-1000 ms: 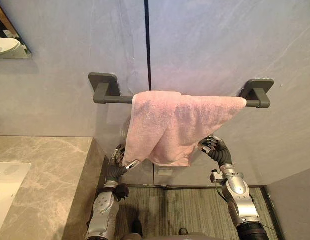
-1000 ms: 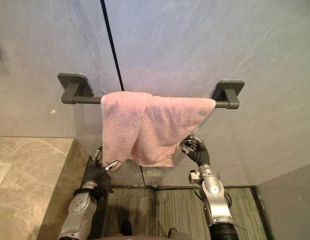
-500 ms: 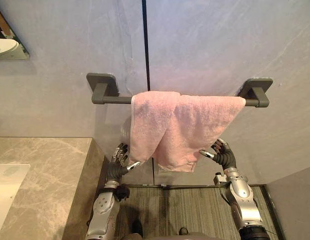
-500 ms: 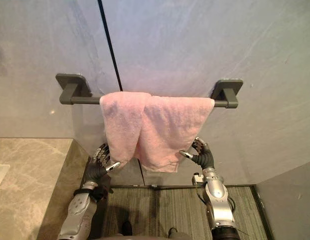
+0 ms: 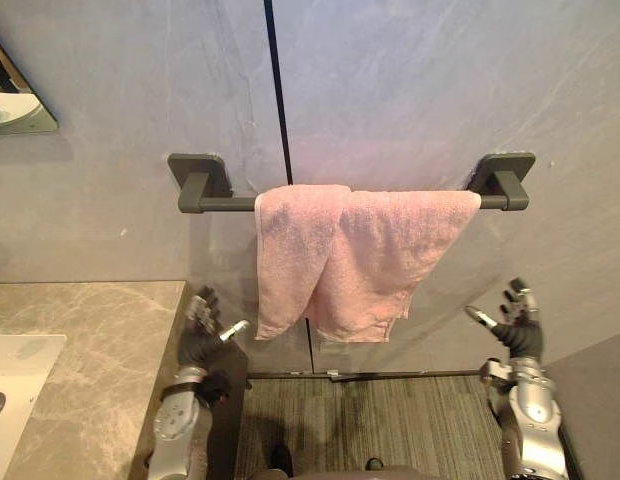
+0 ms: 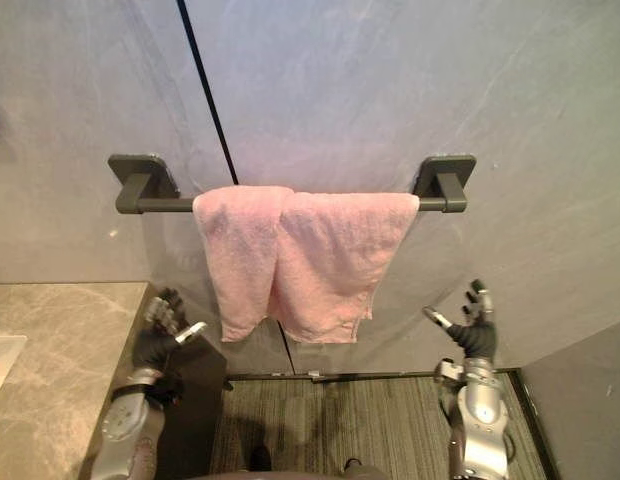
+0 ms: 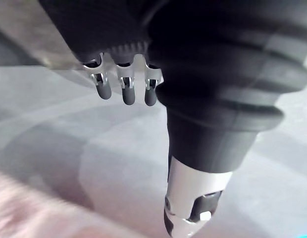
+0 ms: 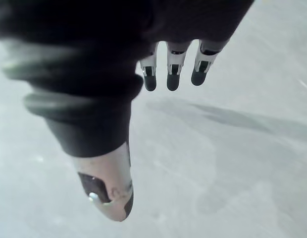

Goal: Organize washtable

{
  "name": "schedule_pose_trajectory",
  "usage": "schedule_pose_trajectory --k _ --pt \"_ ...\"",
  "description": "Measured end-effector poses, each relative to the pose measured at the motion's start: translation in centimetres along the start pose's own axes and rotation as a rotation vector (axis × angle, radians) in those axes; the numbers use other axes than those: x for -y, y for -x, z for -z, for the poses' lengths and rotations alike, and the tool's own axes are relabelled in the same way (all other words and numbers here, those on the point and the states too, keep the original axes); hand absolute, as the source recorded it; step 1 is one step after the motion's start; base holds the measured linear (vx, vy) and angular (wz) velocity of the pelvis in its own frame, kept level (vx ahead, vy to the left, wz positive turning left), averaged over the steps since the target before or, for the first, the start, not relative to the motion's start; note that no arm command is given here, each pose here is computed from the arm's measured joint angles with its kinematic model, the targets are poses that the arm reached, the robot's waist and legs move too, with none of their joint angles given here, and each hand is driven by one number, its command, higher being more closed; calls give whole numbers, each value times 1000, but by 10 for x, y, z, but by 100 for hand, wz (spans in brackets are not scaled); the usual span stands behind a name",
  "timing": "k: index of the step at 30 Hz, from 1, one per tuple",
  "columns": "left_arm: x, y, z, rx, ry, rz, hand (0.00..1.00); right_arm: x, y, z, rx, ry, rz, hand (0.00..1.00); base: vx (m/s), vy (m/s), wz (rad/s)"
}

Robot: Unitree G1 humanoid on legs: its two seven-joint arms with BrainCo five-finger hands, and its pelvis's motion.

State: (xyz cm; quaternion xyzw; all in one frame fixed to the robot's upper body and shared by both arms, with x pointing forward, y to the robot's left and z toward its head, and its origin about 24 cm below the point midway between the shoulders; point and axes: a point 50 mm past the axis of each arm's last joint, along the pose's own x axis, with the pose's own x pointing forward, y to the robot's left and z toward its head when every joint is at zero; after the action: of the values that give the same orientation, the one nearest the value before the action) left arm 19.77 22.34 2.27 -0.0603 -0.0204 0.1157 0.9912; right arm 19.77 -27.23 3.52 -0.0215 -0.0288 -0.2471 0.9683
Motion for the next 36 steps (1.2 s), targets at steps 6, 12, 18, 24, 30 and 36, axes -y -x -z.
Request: schedule_pose_trajectory --k 6,12,18,24,30,36 --pt "5 1 -74 352 18 -3 0 12 -1 -56 251 13 67 0 -16 0 0" --pt "20 27 -146 731 72 63 0 -5 25 -144 707 -58 -18 0 0 0 0" --pt "50 48 -175 891 236 316 0 -45 40 -181 940 -303 -322 0 -31 0 -6" --pt "95 54 -162 756 441 757 0 -89 53 -185 876 -633 -783 0 -31 -2 -4" --pt "121 42 -109 394 353 1046 0 -107 58 -174 730 -592 -1111 0 -11 -6 -3" --pt "115 39 -74 188 202 1154 0 -108 44 -127 420 -462 -1180 0 -24 -4 -9"
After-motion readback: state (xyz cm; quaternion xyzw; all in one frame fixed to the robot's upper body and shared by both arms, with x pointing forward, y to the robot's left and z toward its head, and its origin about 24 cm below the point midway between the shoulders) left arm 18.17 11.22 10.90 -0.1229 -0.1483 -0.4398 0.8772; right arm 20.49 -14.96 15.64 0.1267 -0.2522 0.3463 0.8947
